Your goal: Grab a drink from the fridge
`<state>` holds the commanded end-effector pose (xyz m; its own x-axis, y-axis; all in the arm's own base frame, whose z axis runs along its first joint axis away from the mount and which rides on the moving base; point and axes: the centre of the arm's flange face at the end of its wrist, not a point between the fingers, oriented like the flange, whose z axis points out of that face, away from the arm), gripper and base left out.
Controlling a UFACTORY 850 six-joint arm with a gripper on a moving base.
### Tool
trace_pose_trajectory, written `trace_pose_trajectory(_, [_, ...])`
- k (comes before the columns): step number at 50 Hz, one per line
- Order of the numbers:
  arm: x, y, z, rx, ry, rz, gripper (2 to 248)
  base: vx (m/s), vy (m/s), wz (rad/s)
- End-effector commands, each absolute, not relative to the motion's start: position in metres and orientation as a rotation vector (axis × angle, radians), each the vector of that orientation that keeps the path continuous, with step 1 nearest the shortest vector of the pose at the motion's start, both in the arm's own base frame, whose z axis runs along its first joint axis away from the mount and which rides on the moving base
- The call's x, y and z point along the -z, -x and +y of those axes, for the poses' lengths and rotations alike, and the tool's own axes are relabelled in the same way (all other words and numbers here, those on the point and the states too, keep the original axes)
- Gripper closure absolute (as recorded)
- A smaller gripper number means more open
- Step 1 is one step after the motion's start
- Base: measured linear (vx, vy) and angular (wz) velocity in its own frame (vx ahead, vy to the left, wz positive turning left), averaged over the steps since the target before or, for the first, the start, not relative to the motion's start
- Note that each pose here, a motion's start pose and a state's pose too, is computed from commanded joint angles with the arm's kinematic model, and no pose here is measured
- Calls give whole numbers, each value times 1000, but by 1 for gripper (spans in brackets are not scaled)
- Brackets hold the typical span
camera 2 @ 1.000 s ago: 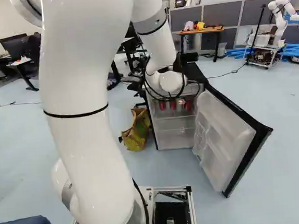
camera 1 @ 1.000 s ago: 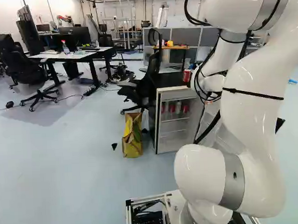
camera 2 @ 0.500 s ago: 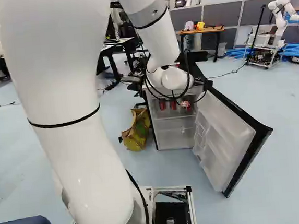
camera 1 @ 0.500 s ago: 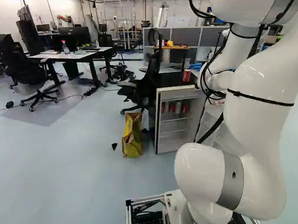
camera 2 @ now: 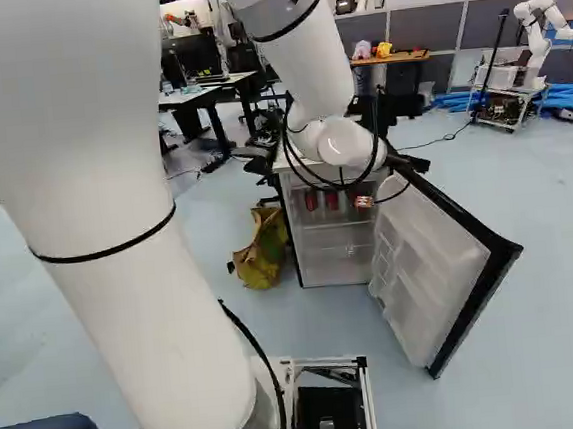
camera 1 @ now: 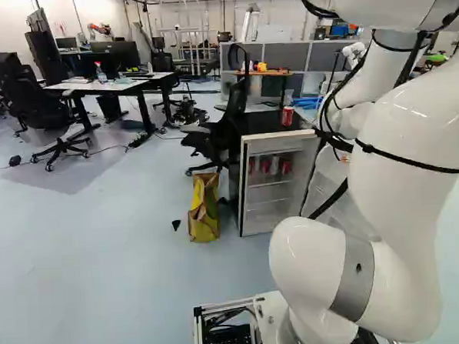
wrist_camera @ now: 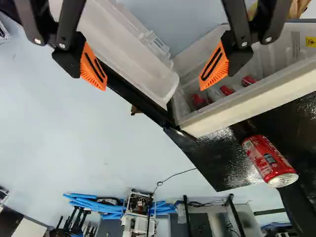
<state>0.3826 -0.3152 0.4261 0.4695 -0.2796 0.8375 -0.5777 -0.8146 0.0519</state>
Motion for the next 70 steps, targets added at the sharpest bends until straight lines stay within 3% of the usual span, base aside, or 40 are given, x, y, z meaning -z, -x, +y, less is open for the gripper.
trace_pose_trajectory(27, [-447,-356,-352,-1183,-2355,-912,3,0,0,0])
trace_pose_trajectory(70, [-480,-361,-413,-1052,-2360,-1132,3,0,0,0])
